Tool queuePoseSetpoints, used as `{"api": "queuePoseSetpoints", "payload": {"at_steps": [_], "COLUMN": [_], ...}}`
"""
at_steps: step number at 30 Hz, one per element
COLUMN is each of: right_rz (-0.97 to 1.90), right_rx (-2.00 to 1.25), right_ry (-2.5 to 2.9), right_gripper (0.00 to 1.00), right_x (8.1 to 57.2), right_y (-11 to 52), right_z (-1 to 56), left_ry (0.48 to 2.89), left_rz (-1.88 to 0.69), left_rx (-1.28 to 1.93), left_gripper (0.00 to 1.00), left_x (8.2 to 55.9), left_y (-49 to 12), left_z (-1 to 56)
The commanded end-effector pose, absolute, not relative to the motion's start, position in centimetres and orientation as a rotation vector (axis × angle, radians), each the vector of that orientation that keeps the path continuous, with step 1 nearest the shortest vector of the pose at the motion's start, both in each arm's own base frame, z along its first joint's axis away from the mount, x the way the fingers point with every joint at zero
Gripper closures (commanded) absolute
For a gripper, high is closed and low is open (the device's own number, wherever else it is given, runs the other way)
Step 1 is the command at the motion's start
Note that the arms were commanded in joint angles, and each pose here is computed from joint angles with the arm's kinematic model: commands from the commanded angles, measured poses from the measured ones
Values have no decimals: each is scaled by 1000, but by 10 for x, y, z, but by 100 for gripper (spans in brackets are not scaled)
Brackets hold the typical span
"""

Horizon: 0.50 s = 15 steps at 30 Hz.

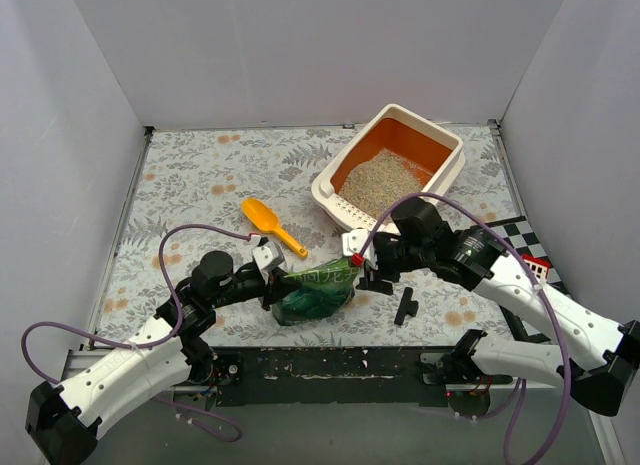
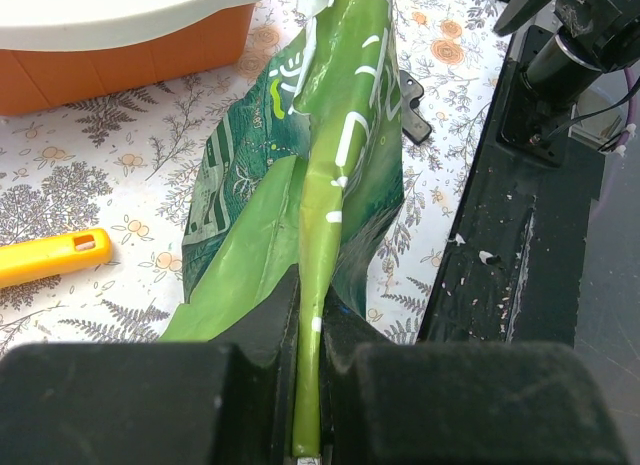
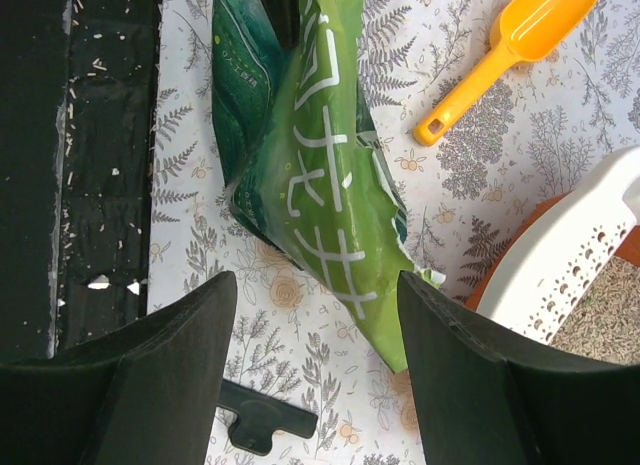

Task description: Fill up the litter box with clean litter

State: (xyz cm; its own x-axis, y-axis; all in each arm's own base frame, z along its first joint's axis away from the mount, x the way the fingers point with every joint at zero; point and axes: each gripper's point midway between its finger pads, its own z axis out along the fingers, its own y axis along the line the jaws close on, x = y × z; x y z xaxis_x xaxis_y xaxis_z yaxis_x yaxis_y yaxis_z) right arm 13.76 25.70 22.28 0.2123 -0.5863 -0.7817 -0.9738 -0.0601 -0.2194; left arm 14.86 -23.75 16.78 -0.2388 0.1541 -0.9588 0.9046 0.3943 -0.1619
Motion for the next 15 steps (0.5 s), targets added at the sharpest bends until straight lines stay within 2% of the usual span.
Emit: {"api": "queuePoseSetpoints", "payload": {"at_steps": [1, 8, 15], "right_rz": [660, 662, 756], "right_rx": [-1757, -1776, -1787], "right_ry": [1370, 1371, 1471], "right_gripper": [28, 28, 36], "right_x": [146, 156, 154], "right_y": [272, 281, 279], "right_z": [232, 215, 177], "left_ry": [1627, 1627, 1612], "left_rz": [-978, -975, -960], "left_rx": [939, 937, 922], "left_gripper": [100, 100, 100], "left_x": [148, 148, 149], "left_y": [-240, -239, -237], "left_z": [176, 177, 180]}}
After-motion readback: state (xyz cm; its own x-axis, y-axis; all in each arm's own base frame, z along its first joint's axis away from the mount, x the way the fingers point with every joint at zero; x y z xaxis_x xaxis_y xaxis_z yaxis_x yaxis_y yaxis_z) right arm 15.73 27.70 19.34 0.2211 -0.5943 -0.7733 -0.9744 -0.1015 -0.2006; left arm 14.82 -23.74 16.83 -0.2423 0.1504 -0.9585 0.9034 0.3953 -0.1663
